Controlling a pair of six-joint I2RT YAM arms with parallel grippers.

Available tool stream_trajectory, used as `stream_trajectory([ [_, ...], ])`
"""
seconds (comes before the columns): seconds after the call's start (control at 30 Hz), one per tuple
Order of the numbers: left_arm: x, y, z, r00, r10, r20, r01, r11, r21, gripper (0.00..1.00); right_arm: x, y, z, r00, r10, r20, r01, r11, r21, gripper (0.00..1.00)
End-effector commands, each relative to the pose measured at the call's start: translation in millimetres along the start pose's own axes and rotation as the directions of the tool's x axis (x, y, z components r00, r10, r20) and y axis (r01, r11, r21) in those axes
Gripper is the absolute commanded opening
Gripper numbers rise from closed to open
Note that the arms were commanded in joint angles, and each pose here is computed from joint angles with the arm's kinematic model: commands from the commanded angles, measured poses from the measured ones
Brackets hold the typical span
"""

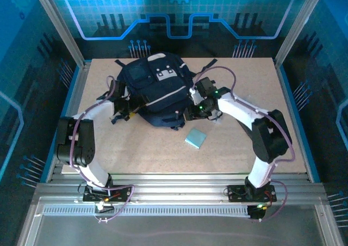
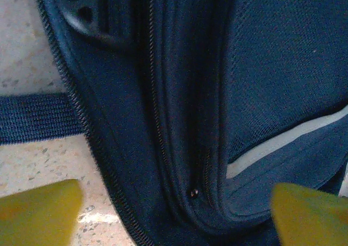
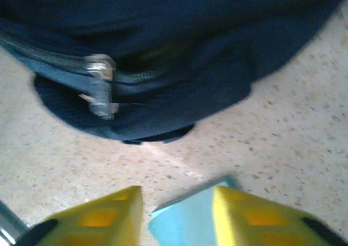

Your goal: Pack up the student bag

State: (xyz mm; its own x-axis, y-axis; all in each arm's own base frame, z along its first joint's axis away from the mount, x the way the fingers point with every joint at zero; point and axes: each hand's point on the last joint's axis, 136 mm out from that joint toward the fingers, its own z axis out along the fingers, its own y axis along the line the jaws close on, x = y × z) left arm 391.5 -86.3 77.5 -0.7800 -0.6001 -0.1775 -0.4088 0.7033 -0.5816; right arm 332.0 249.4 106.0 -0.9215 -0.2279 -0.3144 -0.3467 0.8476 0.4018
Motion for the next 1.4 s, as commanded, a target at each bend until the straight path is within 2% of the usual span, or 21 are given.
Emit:
stream_trajectory([
  [0.0,20.0,-1.0,-17.0,0.991,-0.124,0.041,0.122,0.991,0.055,0.99,-7.8,26.6,-6.4,0.995,0.049,0.081,-0.047,0.999,-0.023,0.47],
  [0.1,39.7,-10.5,-20.1,0.972,-0.223,0.078,0.211,0.968,0.134,0.99,-8.0,32.8,4.7,0.994,0.041,0.097,-0.043,0.999,0.022,0.5],
  [0.23,60.8,-25.6,-15.3,0.947,-0.303,0.105,0.278,0.939,0.204,0.99,-16.1,41.2,17.8,0.993,0.044,0.107,-0.047,0.999,0.02,0.5],
  [0.47,72.2,-43.7,11.4,0.931,-0.345,0.118,0.313,0.922,0.23,0.99,-36.5,40.1,38.5,0.986,0.06,0.155,-0.066,0.997,0.039,0.5],
  [0.67,67.7,-48.4,33.8,0.924,-0.363,0.118,0.331,0.915,0.231,0.99,-48.0,39.2,57.3,0.981,0.065,0.182,-0.076,0.996,0.053,0.45],
  [0.83,68.0,-41.9,45.6,0.92,-0.371,0.124,0.341,0.916,0.212,0.95,-45.2,20.4,75.8,0.985,0.066,0.161,-0.088,0.987,0.133,0.32],
  [0.93,66.4,-34.2,48.4,0.922,-0.358,0.149,0.328,0.925,0.194,0.86,-42.3,17.3,78.4,0.985,0.073,0.154,-0.094,0.986,0.137,0.13],
  [0.97,65.3,-30.6,49.2,0.921,-0.356,0.156,0.326,0.926,0.188,0.79,-41.7,18.9,76.2,0.985,0.07,0.155,-0.091,0.987,0.132,0.07],
  [1.0,63.6,-28.3,49.7,0.922,-0.352,0.164,0.321,0.928,0.189,0.68,-40.9,20.9,72.4,0.986,0.064,0.156,-0.084,0.989,0.125,0.01],
  [1.17,52.0,-16.7,50.4,0.922,-0.339,0.185,0.309,0.935,0.174,0.24,-28.8,22.9,48.3,0.993,0.004,0.121,-0.02,0.992,0.126,0.0],
  [1.23,48.5,-13.6,47.6,0.926,-0.329,0.185,0.301,0.939,0.166,0.02,-23.2,18.3,39.0,0.995,-0.026,0.097,0.013,0.991,0.131,0.0],
  [1.37,48.1,-3.2,37.7,0.945,-0.274,0.177,0.256,0.96,0.115,0.0,-15.8,-6.8,24.1,0.997,-0.063,0.048,0.054,0.984,0.168,0.0],
])
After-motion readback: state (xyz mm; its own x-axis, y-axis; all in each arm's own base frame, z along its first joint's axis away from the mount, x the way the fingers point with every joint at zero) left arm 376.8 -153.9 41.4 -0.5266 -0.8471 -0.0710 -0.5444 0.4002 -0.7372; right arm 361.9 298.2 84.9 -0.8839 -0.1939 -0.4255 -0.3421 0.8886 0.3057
